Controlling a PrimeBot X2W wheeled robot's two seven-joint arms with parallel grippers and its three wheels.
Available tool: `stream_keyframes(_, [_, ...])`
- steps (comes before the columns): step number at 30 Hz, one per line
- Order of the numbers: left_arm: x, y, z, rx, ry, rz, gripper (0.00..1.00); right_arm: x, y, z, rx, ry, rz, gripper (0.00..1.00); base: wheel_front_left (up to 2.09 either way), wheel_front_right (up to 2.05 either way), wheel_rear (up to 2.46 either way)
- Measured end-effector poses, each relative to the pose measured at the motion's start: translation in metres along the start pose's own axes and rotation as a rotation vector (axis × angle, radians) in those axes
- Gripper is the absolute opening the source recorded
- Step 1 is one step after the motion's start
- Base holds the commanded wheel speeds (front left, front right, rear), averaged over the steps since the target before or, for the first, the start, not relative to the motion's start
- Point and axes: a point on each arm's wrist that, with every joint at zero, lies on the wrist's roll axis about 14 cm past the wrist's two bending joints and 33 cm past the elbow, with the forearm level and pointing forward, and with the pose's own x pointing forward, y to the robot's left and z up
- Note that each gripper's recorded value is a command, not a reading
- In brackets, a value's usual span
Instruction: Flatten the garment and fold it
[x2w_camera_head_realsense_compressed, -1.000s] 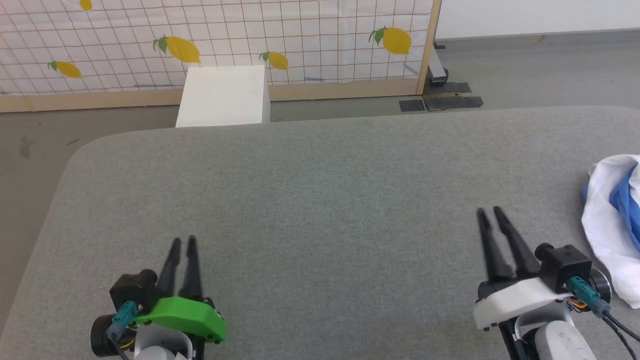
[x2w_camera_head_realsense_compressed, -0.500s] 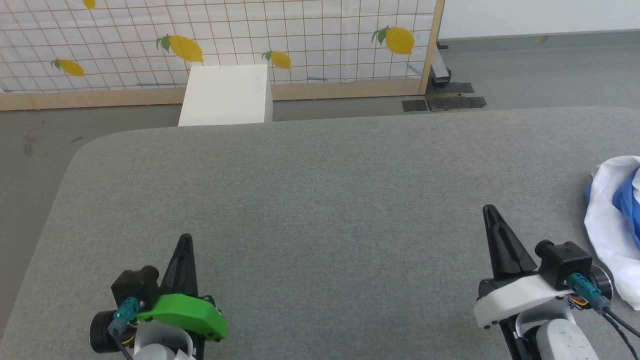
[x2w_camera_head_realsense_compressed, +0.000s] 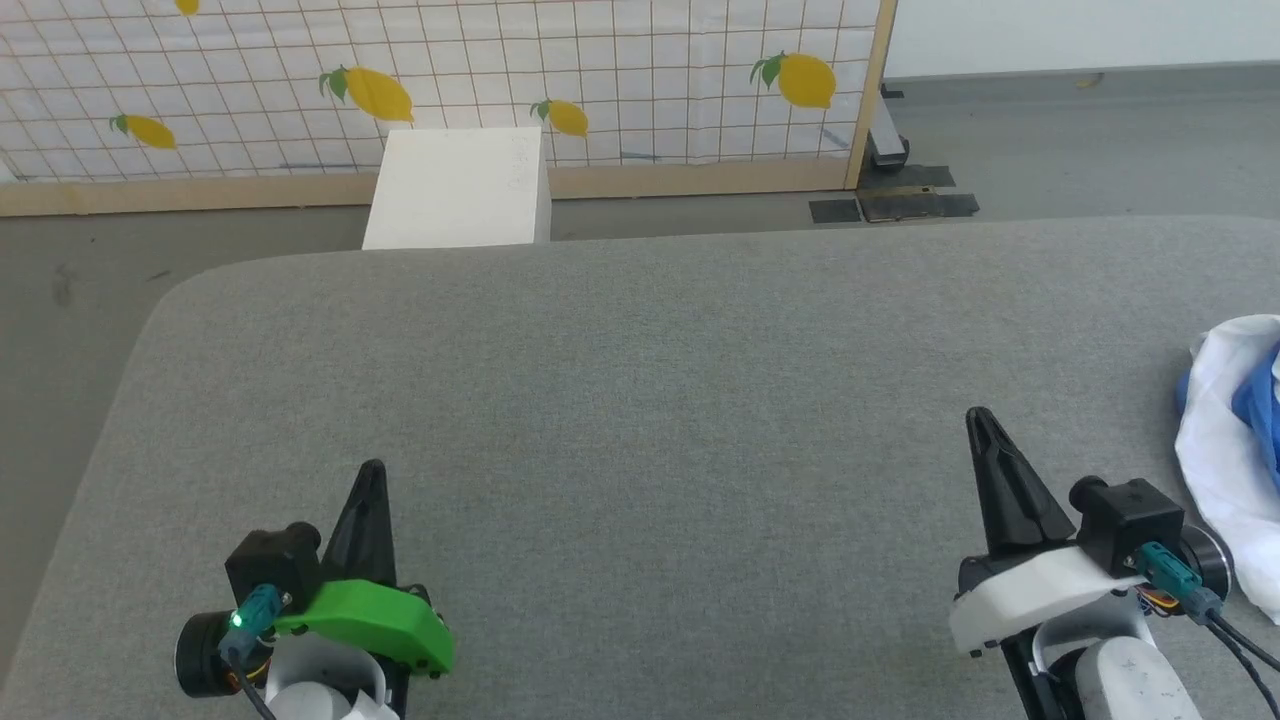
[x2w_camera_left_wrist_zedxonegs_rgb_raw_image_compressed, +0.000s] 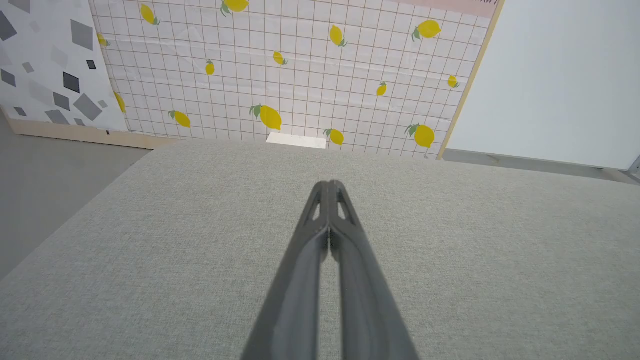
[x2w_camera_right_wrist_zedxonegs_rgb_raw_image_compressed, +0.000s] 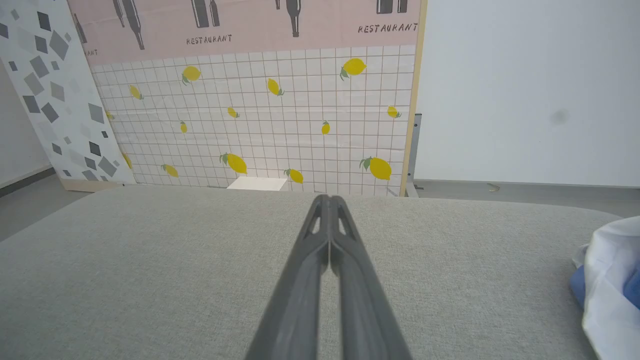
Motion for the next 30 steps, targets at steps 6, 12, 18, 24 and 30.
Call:
stream_keyframes(6, [-0.0013,0.0011,0.0011,0.01,0.005,0.003,0.0,-0.0012,0.0014,-0.0017,-0.005,0.014,0.004,0.0,0.0,0.0,0.0])
stream_keyframes(12, [-0.0021,0.0016,0.0026,0.035,0.008,0.004,0.0,-0.0003,0.0027,-0.0005,-0.011,0.018,0.009,0.0,0.0,0.0,0.0])
stream_keyframes(18, [-0.0024,0.002,0.0046,0.047,0.01,0.004,0.0,0.0007,0.0039,0.0004,-0.019,0.023,0.014,0.0,0.0,0.0,0.0])
stream_keyframes(24, [-0.0032,0.0025,0.0055,0.056,0.015,0.005,0.0,0.0001,0.0049,-0.0003,-0.022,0.031,0.016,0.0,0.0,0.0,0.0])
stream_keyframes(30, [-0.0047,0.0035,0.0054,0.064,0.021,0.009,0.0,-0.0008,0.0058,-0.0016,-0.028,0.043,0.019,0.0,0.0,0.0,0.0])
